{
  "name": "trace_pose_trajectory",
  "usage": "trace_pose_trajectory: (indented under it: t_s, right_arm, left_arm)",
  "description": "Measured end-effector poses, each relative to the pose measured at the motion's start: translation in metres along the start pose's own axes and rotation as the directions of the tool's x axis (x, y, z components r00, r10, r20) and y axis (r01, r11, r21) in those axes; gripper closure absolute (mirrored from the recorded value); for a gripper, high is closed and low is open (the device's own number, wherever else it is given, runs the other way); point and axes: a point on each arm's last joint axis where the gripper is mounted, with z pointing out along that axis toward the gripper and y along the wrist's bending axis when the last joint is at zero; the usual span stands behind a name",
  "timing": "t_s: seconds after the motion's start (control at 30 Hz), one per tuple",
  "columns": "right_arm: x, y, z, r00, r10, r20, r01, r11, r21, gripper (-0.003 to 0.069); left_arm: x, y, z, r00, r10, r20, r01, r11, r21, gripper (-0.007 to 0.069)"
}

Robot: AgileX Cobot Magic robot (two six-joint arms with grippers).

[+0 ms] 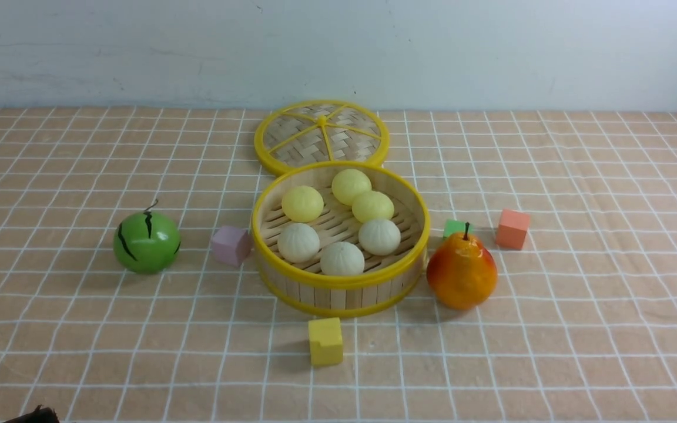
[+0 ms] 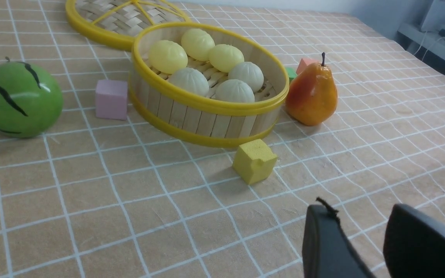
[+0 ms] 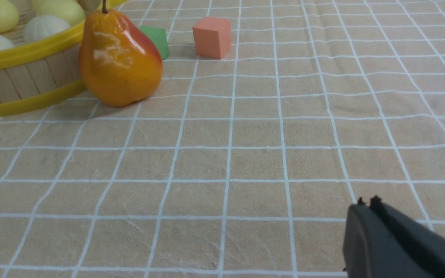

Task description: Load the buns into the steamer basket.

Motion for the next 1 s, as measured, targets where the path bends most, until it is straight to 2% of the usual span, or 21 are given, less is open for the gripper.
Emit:
trace_pose_trajectory:
  t_s: [0.4, 0.57, 0.77, 0.9, 0.93, 1.0]
  right_arm:
    - [0.0, 0.0, 0.0, 1.0, 0.0, 0.0, 0.0, 1.0, 0.0, 0.0669]
    - [0.0, 0.0, 0.0, 1.0, 0.0, 0.0, 0.0, 1.0, 0.0, 0.0662]
    - [0.0, 0.0, 0.0, 1.0, 0.0, 0.0, 0.0, 1.0, 0.0, 0.0658]
    - [0.0, 0.0, 0.0, 1.0, 0.0, 0.0, 0.0, 1.0, 0.0, 0.0655]
    - [0.0, 0.0, 0.0, 1.0, 0.0, 0.0, 0.0, 1.0, 0.0, 0.0655]
    - [0.0, 0.0, 0.0, 1.0, 0.0, 0.001, 0.0, 1.0, 0.0, 0.0653]
  left_arm:
    - [0.0, 0.0, 0.0, 1.0, 0.0, 0.0, 0.0, 1.0, 0.0, 0.0389]
    - [-0.002, 0.002, 0.0, 0.998, 0.055, 0.026, -0.054, 0.998, -0.024, 0.0389]
    - [0.006, 0.016, -0.006, 0.972, -0.013, 0.236, 0.058, 0.981, -0.185, 0.0407]
    - [0.029, 0.029, -0.006, 0.951, -0.068, 0.3, 0.161, 0.941, -0.298, 0.0505]
    - [0.031, 0.03, -0.006, 0.951, -0.073, 0.302, 0.168, 0.938, -0.303, 0.052]
    - [0.053, 0.04, 0.0, 0.959, -0.113, 0.258, 0.209, 0.9, -0.383, 0.0618]
